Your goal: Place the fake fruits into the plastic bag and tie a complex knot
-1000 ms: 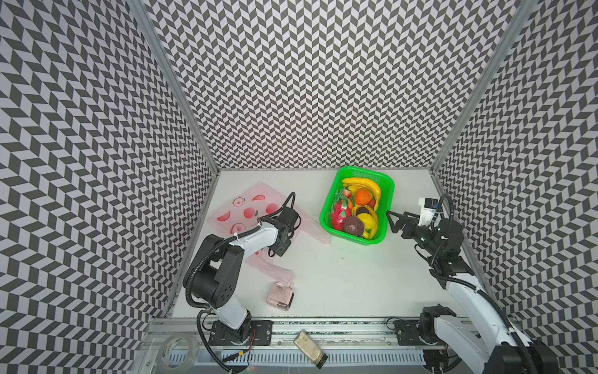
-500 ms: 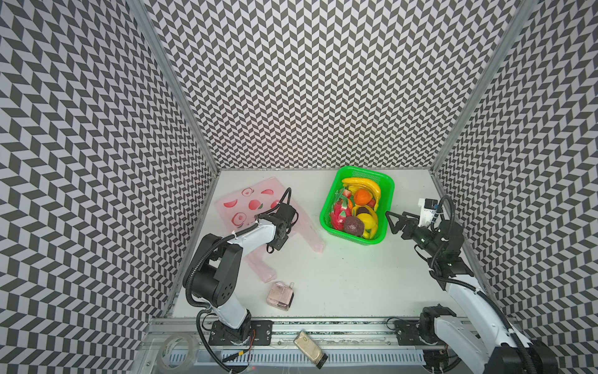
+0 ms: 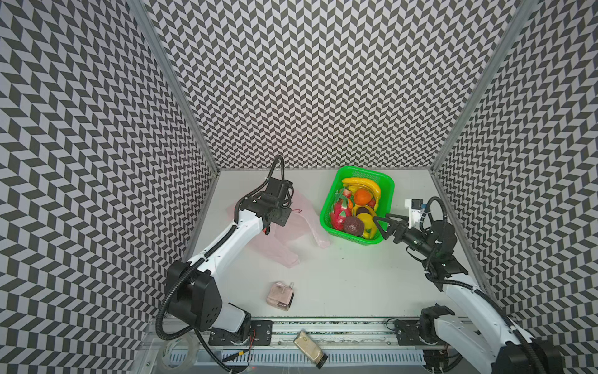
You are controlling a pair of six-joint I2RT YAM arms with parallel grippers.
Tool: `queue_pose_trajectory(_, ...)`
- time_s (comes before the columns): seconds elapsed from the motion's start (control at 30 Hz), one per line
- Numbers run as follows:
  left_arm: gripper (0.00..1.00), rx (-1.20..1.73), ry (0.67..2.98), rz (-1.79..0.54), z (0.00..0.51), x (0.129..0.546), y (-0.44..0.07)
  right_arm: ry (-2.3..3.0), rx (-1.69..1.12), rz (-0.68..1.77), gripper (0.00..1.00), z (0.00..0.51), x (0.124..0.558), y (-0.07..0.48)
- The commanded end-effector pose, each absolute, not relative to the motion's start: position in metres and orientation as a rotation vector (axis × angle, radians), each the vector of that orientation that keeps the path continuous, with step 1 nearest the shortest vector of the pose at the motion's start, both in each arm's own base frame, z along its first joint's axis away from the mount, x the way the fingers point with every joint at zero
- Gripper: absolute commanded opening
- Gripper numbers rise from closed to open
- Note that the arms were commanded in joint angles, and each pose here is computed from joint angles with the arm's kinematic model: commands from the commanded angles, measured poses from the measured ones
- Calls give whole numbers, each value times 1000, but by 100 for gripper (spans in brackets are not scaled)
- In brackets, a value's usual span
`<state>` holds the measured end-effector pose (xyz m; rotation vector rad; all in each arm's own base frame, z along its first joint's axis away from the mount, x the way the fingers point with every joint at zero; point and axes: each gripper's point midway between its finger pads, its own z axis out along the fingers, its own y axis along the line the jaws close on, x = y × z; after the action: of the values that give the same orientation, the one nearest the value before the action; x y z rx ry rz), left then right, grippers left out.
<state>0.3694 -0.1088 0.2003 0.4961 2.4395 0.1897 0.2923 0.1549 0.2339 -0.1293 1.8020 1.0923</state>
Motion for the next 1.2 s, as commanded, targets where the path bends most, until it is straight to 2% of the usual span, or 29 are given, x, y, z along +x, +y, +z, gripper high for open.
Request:
queue_pose_trajectory(0.0,0,397,2473,182,222,366,-87,1736,-188,1149,99,256,286,178)
queue_pose_trajectory(0.1,0,346,2433,130,247,371,-80,1737,-203,1212,99,252,278,197)
queue_pose_trajectory(0.37,0,337,2379,-171,294,359,-113,1678,-126,1407,99,243,246,240)
queue_pose_trajectory(0.5,0,319,2355,-213,308,359,-117,1683,-152,1437,99,238,235,266)
queue_pose_trajectory(0.67,0,299,2351,-290,317,358,-126,1664,-27,1585,99,234,230,285)
queue_pose_trajectory(0.8,0,329,2344,-385,321,353,-142,1655,74,1641,99,232,239,296)
queue_pose_trajectory(1.1,0,374,2306,-482,326,343,-158,1686,231,1490,100,227,288,310)
queue_pose_trajectory(1.17,0,384,2293,-495,329,340,-160,1688,289,1456,96,222,299,309)
